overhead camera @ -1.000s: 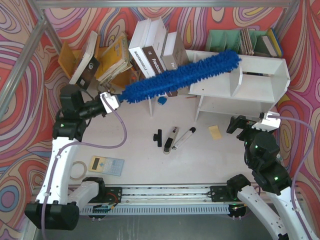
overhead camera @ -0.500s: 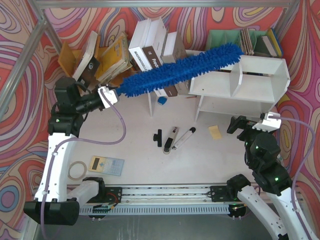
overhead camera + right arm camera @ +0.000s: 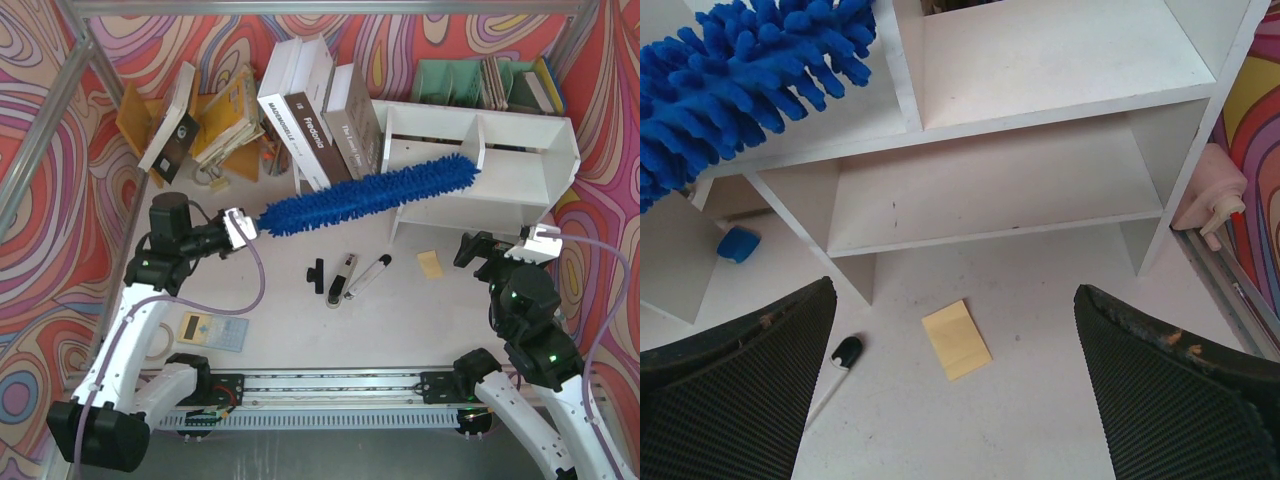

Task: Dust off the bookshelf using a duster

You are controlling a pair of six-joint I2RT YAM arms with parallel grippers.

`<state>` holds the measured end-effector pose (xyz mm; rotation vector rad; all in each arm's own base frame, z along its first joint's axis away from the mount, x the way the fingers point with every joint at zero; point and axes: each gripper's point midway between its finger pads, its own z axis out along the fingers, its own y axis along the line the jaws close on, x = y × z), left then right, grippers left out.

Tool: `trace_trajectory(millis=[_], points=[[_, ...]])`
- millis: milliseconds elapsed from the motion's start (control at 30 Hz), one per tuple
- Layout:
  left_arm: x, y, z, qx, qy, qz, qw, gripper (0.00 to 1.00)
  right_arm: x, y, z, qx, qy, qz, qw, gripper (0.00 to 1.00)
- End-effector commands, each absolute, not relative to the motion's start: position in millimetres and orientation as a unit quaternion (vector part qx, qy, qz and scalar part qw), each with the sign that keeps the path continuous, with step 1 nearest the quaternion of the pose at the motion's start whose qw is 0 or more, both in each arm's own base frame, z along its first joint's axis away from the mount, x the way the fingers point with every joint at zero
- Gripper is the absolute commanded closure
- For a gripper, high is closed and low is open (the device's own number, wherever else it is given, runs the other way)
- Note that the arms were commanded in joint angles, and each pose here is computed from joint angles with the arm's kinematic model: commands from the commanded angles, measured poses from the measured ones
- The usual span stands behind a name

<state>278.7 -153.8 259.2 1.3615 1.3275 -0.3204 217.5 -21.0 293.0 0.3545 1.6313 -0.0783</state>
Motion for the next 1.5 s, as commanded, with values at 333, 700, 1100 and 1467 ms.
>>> trace_trajectory(millis=[333, 700, 1100, 1467], points=[[278.7, -158.5, 303.3, 0.581, 0.528, -0.107, 0.61, 1.0, 219.2, -23.3, 297.2, 0.16, 0.715, -0.039, 0.679, 0.1], [284.5, -152.5, 350.3, 0.578, 0.505, -0.063, 0.638, 1.0, 218.7, -23.4, 298.1, 0.161, 0.714, -0.038, 0.68, 0.1], [286.1, -160.3, 292.5, 0.562, 0.538, -0.112, 0.618, 1.0, 218.2, -23.6, 298.1, 0.161, 0.713, -0.038, 0.681, 0.1], [281.3, -165.2, 274.8, 0.557, 0.548, -0.123, 0.612, 1.0, 216.9, -24.1, 299.2, 0.162, 0.711, -0.037, 0.683, 0.1]])
